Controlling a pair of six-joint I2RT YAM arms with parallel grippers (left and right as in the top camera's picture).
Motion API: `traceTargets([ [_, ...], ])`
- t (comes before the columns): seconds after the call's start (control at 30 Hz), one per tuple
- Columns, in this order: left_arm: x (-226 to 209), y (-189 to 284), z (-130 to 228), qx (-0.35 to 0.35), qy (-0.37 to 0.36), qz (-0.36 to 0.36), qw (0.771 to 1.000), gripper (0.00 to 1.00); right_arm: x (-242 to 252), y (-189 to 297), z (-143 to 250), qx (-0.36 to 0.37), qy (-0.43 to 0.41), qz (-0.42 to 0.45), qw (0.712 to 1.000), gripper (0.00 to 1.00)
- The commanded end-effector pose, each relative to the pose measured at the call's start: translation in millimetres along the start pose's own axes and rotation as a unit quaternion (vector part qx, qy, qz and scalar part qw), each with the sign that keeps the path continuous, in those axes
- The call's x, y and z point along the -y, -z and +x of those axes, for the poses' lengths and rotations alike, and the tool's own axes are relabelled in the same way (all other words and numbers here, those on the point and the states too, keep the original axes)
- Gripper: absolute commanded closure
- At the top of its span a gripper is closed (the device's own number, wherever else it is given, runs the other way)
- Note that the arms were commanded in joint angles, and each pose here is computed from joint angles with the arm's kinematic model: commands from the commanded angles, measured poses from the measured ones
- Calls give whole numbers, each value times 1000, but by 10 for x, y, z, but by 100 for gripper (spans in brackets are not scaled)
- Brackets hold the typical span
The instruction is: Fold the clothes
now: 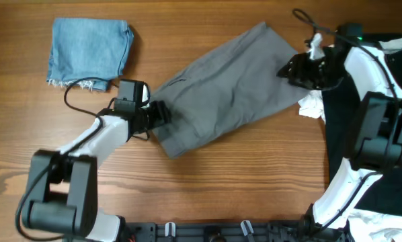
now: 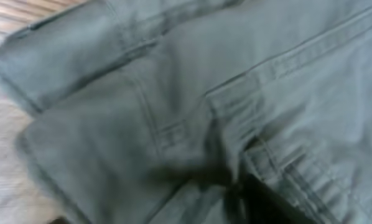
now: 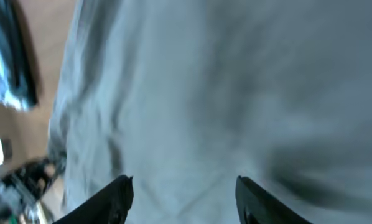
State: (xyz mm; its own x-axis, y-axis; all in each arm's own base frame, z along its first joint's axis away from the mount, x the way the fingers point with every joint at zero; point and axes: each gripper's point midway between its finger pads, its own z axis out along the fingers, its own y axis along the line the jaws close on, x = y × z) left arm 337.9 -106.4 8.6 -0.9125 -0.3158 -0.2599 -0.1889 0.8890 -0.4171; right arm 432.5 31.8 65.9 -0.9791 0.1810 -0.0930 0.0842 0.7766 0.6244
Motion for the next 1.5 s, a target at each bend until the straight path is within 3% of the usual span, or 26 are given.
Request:
traceTargets([
  [0.0, -171, -214, 363, -79, 29, 17, 996, 77, -345, -35, 106, -15, 68, -23, 997, 44],
  [0.03, -256, -192, 321, -76, 44, 13, 996, 96, -396, -64, 140, -22, 71, -24, 997, 44],
  [0.17, -687, 26, 262, -84, 99, -15, 991, 96, -427, -101, 262, -45, 70, -3, 997, 46],
  [0.23, -899, 304, 126, -81, 106, -25, 991, 96, -410, -125, 372, -67, 61, 11, 996, 52],
  [0.3, -959, 603, -96, -57, 105, -26, 993, 96, -412, -235, 503, -89, 36, 35, 995, 74],
  [0.37, -828, 943, -393, -17, 70, -20, 997, 96, -484, -518, 671, -105, 35, 41, 993, 88],
  [0.53, -387, 1577, -800, 40, 30, -3, 999, 96, -433, -1178, 1287, -143, -3, 90, 986, 95],
  [0.6, -129, 1729, -891, 51, 2, 11, 999, 96, -396, -1181, 1428, -163, -12, 105, 981, 95],
  [0.73, -67, 1742, -880, 50, -15, -17, 998, 96, -486, -1069, 1324, -153, 30, 97, 983, 92],
  [0.8, -97, 1746, -834, 42, -11, -23, 999, 96, -600, -824, 1114, -109, 70, 120, 984, 91],
  [0.9, -453, 1769, -704, 22, 4, -121, 992, 96, -930, -468, 944, -44, 120, 104, 986, 92],
  [1.0, -600, 1634, -571, -10, 13, -145, 989, 69, -1033, -373, 882, -21, 132, 96, 986, 92],
  [1.03, -643, 1600, -550, -17, 15, -151, 988, 45, -1032, -374, 880, -20, 131, 96, 987, 91],
  [1.07, -757, 1529, -493, -33, 23, -168, 985, 5, -1038, -376, 869, -18, 133, 95, 986, 90],
  [1.1, -809, 1485, -451, -44, 29, -171, 984, 0, -1042, -378, 855, -15, 136, 95, 986, 88],
  [1.2, -1030, 1334, -267, -82, 71, -184, 977, 0, -886, -417, 715, 9, 134, 135, 982, 86],
  [1.3, -1166, 1220, -51, -119, 98, -181, 971, 0, -574, -655, 616, 8, 87, 174, 981, 92],
  [1.47, -1158, 1194, -19, -122, 99, -176, 972, 0, 160, -910, 822, -43, -89, 239, 966, 96],
])
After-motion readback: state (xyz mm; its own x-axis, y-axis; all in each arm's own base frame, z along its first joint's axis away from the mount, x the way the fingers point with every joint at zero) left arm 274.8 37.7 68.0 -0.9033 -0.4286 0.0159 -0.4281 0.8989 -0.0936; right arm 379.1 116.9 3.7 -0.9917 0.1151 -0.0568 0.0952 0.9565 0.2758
